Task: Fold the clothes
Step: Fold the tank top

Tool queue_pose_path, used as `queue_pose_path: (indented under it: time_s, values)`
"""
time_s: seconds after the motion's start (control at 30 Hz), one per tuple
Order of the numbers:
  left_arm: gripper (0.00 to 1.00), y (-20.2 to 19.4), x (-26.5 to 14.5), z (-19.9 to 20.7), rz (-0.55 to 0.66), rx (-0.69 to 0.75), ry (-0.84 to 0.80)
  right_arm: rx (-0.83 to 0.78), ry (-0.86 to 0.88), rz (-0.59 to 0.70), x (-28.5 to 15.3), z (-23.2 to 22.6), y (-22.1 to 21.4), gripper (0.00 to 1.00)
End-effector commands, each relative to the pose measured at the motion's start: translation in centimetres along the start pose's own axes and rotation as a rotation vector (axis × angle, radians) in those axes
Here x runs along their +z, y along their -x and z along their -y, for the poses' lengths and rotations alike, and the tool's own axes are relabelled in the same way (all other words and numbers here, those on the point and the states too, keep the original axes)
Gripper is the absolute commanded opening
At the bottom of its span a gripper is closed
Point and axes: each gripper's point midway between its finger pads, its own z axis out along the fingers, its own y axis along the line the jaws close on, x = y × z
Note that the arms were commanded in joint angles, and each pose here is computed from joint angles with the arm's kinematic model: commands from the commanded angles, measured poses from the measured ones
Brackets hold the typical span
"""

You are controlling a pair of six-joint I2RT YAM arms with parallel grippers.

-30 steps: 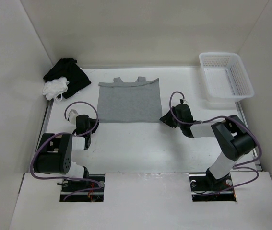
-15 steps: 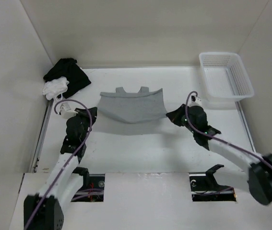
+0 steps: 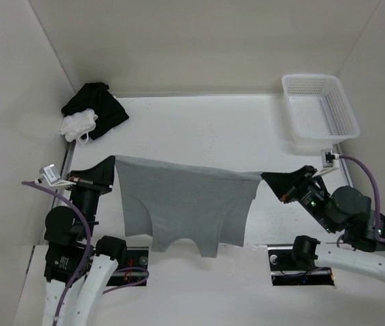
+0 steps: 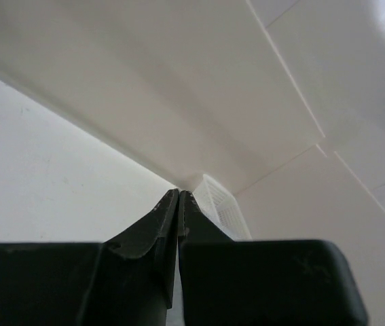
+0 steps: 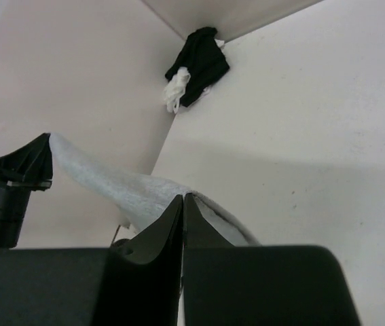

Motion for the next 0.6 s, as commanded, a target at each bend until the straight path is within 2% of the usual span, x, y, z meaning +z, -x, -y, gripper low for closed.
queue_pose_path:
  time_s: [0.0, 0.1, 0.23, 0.37, 0.5, 0.57]
  values:
    - [0.0, -2.0, 0.1, -3.4, -0.067, 0.064, 0.122, -0.139, -0.179, 0.016, 1.4, 2.7, -0.6, 0.02]
    - [0.0, -5.0, 1.7, -6.8, -0.129, 0.083, 0.206, -0.211, -0.251, 0.004, 5.3, 4.7, -1.9, 0.02]
    - [0.0, -8.7, 5.5, -11.6, -0.165, 0.106, 0.309, -0.159, -0.254, -0.067, 12.2, 9.5, -3.4, 0.01]
    - [0.0, -11.6, 11.0, -16.0, -0.164, 0.115, 0.405, -0.072, -0.297, -0.117, 19.1, 15.6, -3.9, 0.02]
    - [0.0, -14.5, 17.3, -18.9, -0.199, 0.114, 0.46, -0.019, -0.367, -0.164, 25.3, 21.4, -3.4, 0.01]
    - [0.0, -14.6, 20.0, -19.5, -0.185, 0.115, 0.472, 0.002, -0.379, -0.168, 27.5, 23.2, -2.5, 0.01]
